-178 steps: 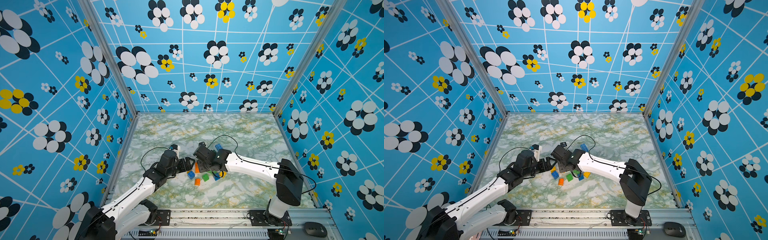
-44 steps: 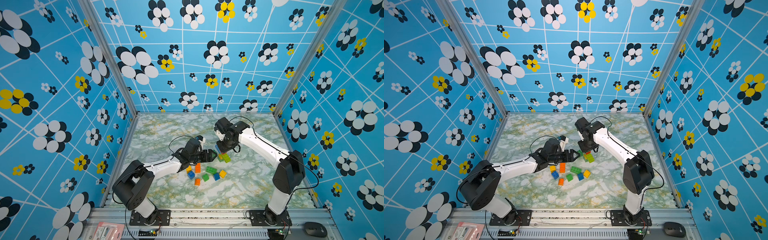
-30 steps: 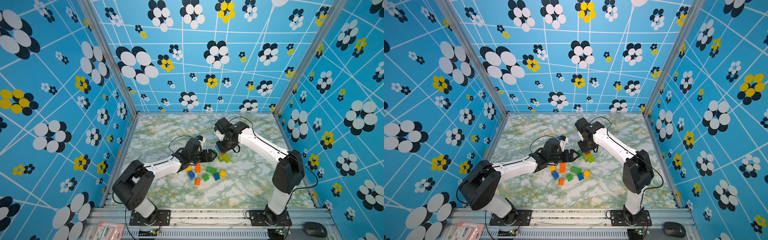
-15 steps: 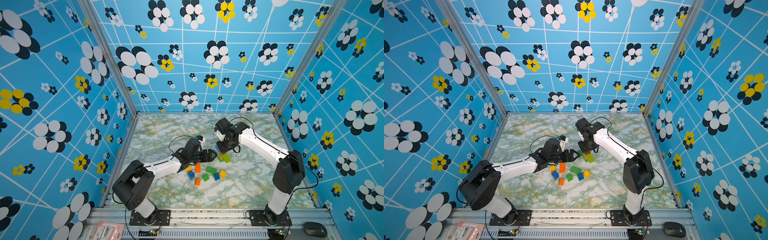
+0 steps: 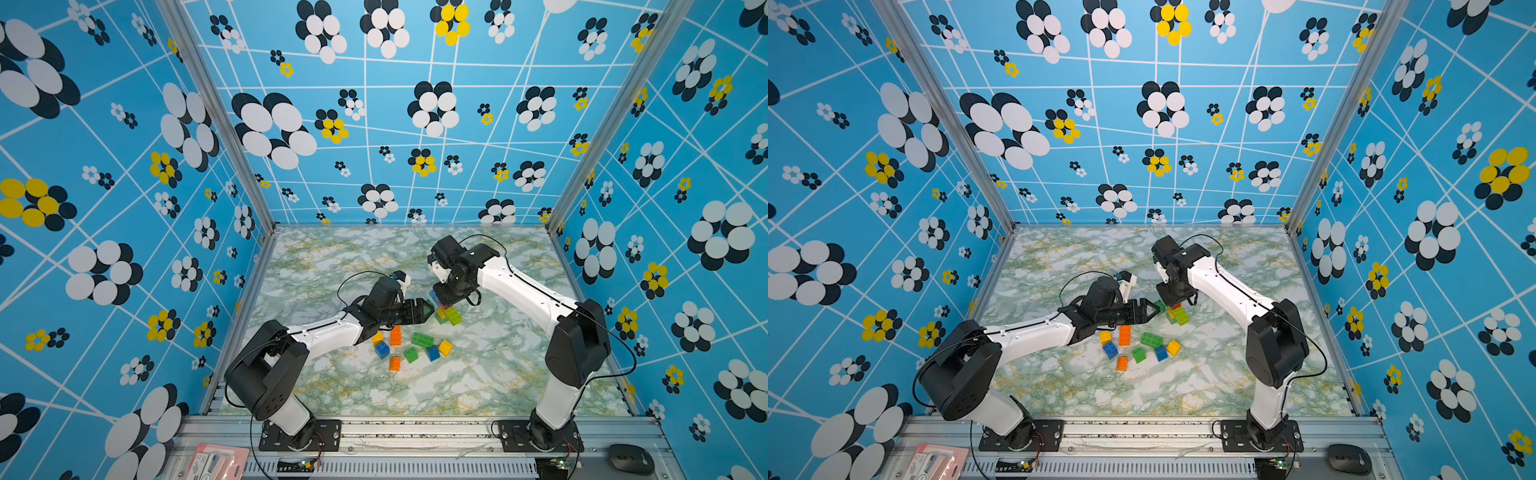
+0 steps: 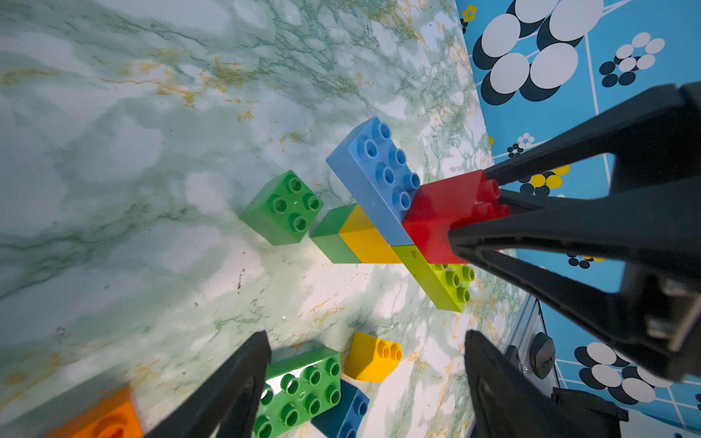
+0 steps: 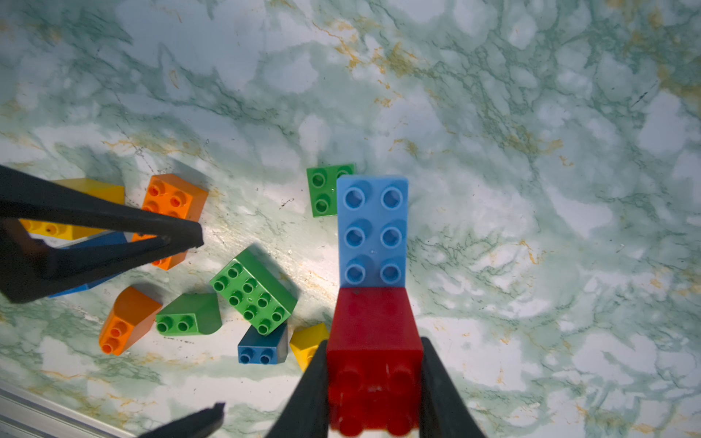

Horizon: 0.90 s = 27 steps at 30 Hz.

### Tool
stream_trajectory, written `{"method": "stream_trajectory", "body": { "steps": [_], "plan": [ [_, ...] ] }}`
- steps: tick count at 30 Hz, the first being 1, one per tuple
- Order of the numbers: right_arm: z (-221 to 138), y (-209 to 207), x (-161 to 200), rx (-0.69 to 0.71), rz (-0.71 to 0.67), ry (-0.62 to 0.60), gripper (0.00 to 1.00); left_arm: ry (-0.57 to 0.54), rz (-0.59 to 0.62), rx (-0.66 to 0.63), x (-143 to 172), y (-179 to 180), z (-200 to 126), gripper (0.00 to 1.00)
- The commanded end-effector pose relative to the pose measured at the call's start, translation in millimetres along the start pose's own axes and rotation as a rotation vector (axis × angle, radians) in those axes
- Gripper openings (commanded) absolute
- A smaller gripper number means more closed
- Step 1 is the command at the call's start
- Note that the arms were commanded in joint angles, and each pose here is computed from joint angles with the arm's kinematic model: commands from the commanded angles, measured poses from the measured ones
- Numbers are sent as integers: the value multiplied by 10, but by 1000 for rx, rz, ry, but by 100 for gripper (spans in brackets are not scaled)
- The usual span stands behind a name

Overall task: Assemble a fork with lego
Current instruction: Assemble the lego brick with the lego brick, then pick up the lego brick from the center of the board.

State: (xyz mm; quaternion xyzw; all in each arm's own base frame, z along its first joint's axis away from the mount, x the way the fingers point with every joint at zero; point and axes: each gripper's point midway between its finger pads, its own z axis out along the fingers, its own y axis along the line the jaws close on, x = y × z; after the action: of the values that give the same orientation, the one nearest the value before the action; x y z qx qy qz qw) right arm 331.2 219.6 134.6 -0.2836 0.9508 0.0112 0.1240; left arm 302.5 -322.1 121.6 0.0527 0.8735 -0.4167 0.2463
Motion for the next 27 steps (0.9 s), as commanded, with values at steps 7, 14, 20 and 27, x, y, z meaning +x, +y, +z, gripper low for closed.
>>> {"method": "stream_trajectory", "body": {
  "steps": [7,14,20,27],
  "plan": [
    [499,171,547,-112,-235,254,20,-8,-4,-10,-70,60,-15,84],
    [303,200,278,-120,-184,141,61,-15,-3,-14,-75,55,-52,84],
    [-209,152,-135,-102,-125,-69,84,-25,6,-18,-94,27,-114,85],
    [-586,-63,-146,8,-13,-254,80,-38,24,-44,-90,6,-217,85]
  ]
}}
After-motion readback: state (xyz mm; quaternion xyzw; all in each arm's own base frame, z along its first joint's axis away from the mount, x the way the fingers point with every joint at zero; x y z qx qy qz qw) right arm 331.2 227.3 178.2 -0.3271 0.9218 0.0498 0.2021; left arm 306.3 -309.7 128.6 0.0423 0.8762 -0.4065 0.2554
